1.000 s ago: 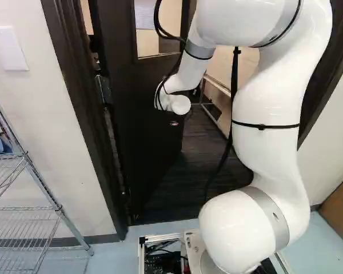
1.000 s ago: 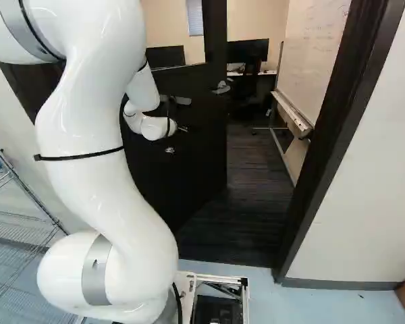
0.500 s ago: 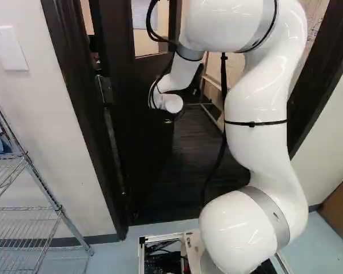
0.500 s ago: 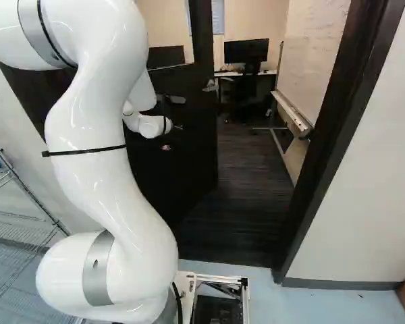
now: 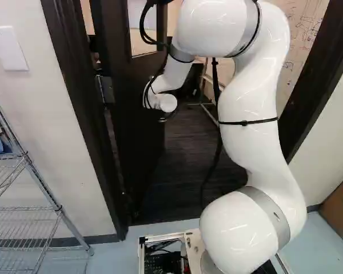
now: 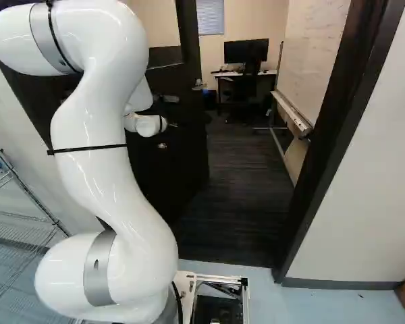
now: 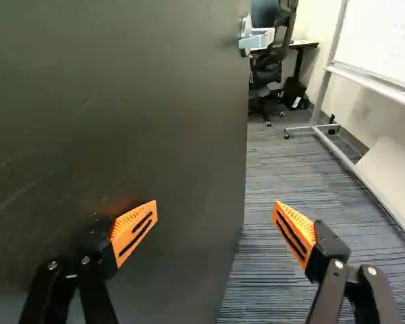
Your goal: Open the door and move inside
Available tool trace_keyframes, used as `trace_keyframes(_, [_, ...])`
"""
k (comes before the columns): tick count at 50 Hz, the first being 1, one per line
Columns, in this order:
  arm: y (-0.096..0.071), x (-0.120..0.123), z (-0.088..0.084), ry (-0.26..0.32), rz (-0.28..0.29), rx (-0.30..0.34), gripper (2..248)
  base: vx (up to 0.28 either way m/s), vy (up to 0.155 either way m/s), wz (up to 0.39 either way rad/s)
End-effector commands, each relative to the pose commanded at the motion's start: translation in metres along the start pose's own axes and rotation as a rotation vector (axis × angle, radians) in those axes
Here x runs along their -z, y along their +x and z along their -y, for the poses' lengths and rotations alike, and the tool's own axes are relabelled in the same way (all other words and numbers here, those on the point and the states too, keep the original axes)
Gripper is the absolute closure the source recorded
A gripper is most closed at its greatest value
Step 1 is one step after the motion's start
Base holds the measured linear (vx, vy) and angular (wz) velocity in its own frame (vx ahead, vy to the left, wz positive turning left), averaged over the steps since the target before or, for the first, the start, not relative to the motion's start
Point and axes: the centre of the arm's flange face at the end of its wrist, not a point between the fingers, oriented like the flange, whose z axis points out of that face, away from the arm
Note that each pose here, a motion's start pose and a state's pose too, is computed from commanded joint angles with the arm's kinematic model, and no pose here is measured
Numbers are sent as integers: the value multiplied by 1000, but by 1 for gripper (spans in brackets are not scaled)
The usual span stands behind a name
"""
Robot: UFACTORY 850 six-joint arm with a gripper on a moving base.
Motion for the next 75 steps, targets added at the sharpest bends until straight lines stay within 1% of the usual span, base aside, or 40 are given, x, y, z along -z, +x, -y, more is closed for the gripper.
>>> trace_keyframes(39, [-2,-31,49,132,-22,95,3,0,0,0])
trace_keyframes(75, [-4,-51,80,233,-42,179,3,0,0,0])
